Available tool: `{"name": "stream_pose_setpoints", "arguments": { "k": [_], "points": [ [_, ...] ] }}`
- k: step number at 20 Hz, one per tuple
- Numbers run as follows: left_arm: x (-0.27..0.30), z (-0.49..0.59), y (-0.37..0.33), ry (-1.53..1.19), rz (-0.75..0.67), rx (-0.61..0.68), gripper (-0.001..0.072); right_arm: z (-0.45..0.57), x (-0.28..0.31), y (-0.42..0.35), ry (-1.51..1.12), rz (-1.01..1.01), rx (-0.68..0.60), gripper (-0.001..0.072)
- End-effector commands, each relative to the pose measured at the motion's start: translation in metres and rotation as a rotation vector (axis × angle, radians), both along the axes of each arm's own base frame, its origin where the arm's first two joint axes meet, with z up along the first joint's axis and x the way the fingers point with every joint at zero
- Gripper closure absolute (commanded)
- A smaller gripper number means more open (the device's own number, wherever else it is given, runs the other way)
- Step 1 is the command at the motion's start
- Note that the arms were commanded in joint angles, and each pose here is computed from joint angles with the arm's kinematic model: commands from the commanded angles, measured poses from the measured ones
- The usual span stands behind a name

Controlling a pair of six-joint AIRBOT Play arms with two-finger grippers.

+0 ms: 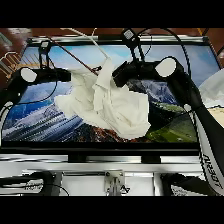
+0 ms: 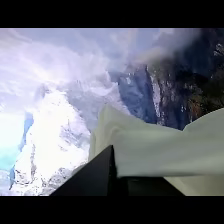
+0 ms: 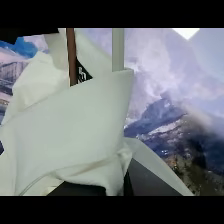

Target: Fold the shirts.

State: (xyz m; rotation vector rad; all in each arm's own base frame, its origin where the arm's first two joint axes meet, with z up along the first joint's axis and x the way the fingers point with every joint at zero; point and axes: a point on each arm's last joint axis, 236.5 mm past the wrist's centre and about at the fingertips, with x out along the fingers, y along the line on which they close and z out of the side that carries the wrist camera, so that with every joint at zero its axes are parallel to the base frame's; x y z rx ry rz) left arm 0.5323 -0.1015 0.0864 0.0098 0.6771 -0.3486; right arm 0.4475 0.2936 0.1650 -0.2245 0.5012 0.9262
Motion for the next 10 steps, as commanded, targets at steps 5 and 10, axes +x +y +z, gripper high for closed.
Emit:
{"name": "stream_pose_setpoints", "arguments": {
  "k": [5,10],
  "points": [
    [0.006,-0.031,-0.046,0.062,-0.106,-0.054,0.0654,-0.009,-0.010,0.023,0.011,0.035,-0.008,0.0604],
    [0.003,-0.070,-0.040,0.147,-0.123,-0.010,0.0540,-0.018,-0.004,0.020,0.026,-0.001,-0.024,0.0604]
  ]
}}
